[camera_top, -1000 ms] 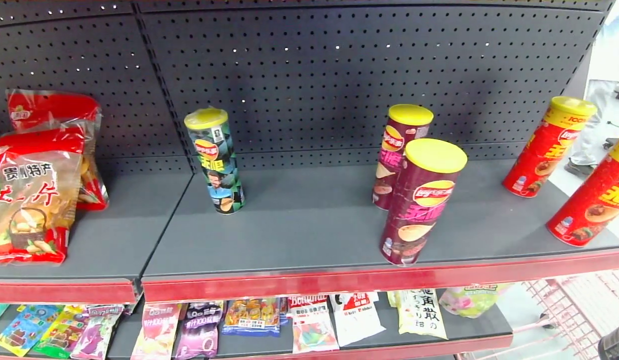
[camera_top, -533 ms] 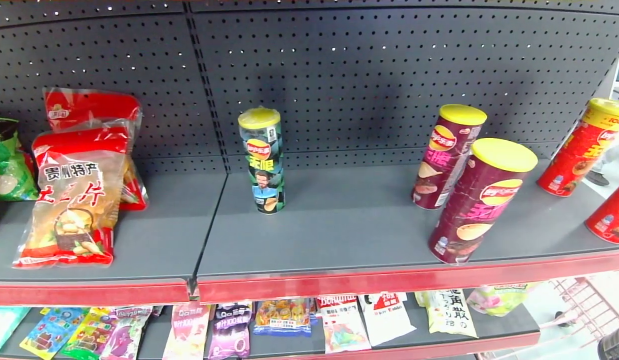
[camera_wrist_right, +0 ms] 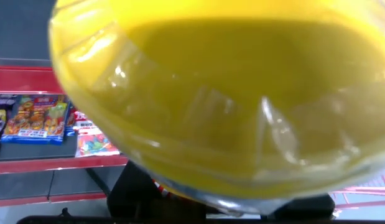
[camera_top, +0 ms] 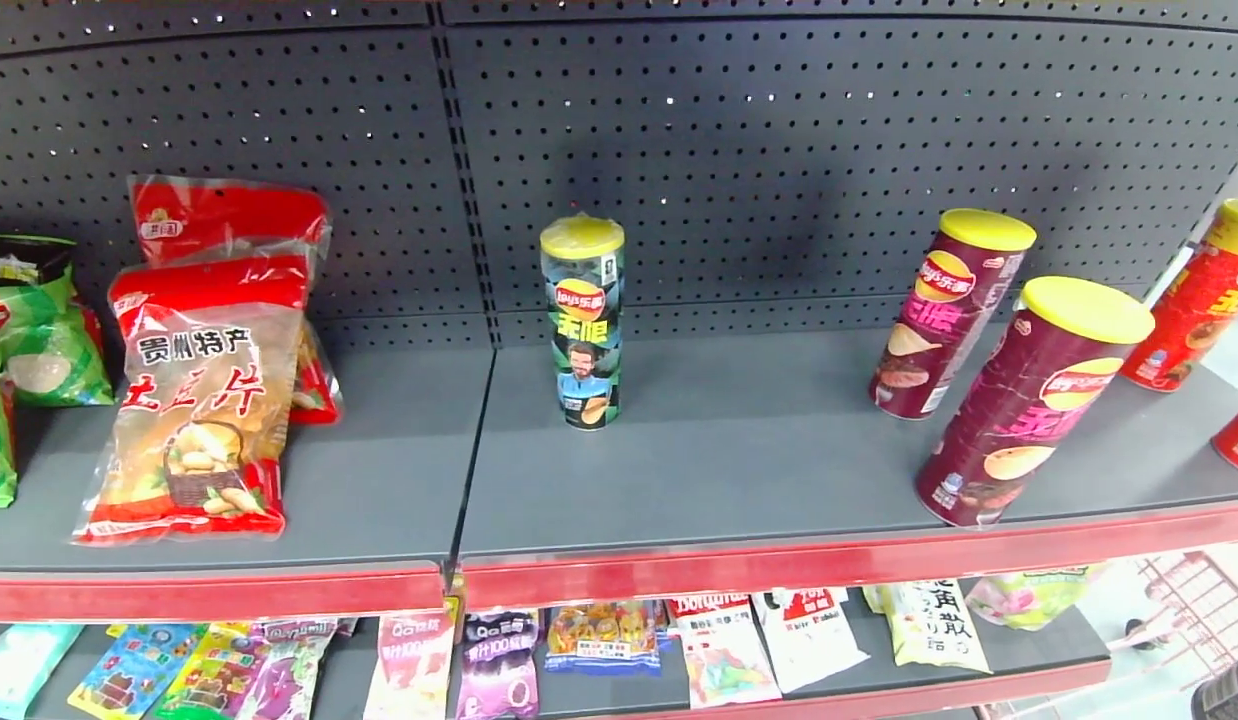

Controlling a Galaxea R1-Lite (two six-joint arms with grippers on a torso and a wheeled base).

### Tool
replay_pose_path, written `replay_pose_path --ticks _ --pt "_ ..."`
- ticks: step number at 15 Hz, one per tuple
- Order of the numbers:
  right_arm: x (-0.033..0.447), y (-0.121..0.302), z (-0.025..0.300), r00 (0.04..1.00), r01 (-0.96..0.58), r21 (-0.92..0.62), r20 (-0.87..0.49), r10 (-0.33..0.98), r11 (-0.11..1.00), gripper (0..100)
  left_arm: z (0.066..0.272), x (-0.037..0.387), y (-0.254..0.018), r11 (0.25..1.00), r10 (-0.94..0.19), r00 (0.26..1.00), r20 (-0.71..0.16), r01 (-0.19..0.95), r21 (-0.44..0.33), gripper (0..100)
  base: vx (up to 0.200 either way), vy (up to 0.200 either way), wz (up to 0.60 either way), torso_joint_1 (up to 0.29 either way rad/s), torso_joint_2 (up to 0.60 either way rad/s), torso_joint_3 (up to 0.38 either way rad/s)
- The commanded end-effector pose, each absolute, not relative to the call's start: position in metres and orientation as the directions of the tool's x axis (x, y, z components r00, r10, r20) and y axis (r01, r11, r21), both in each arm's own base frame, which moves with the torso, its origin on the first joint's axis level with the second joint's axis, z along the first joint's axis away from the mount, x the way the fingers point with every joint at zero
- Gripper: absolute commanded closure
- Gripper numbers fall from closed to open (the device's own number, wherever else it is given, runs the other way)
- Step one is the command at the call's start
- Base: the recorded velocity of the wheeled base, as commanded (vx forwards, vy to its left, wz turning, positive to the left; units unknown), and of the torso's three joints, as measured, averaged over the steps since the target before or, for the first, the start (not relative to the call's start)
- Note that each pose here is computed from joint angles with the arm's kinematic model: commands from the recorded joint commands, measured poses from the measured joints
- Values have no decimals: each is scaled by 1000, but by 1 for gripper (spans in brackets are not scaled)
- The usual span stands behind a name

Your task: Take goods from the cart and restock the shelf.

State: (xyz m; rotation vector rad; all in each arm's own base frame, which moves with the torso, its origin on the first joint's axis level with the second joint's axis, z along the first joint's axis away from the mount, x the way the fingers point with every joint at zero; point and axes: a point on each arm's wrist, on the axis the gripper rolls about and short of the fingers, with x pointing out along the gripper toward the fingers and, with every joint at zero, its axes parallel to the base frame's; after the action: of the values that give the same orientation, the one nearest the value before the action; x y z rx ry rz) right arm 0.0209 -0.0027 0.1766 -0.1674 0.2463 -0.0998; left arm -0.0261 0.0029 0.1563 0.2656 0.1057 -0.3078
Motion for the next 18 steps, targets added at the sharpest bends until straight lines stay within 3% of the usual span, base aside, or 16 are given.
replay_pose_path --ticks 1,3,6,9,14,18 --pt "21 -3 177 964 76 -178 -237 -118 981 100 156 -26 3 919 -282 949 -143 310 242 0 0 0 0 0 0 0" --pt "21 -3 177 965 77 -177 -235 -118 981 100 156 -25 3 923 -268 952 -149 298 243 0 0 0 0 0 0 0" --pt "21 -3 176 964 76 -178 -238 -118 981 100 155 -25 3 925 -259 954 -151 289 245 0 200 0 0 -3 -4 6" --pt "21 -3 176 964 75 -177 -238 -116 981 100 155 -26 3 925 -260 954 -146 290 245 0 0 0 0 0 0 0" --pt "15 2 181 976 -144 -219 -190 102 965 100 154 -26 4 922 -269 952 -145 298 247 0 0 0 0 0 0 0" --pt "9 3 177 977 -160 -200 -174 125 967 100 163 -9 0 911 -268 937 -223 321 257 0 0 0 0 0 0 0"
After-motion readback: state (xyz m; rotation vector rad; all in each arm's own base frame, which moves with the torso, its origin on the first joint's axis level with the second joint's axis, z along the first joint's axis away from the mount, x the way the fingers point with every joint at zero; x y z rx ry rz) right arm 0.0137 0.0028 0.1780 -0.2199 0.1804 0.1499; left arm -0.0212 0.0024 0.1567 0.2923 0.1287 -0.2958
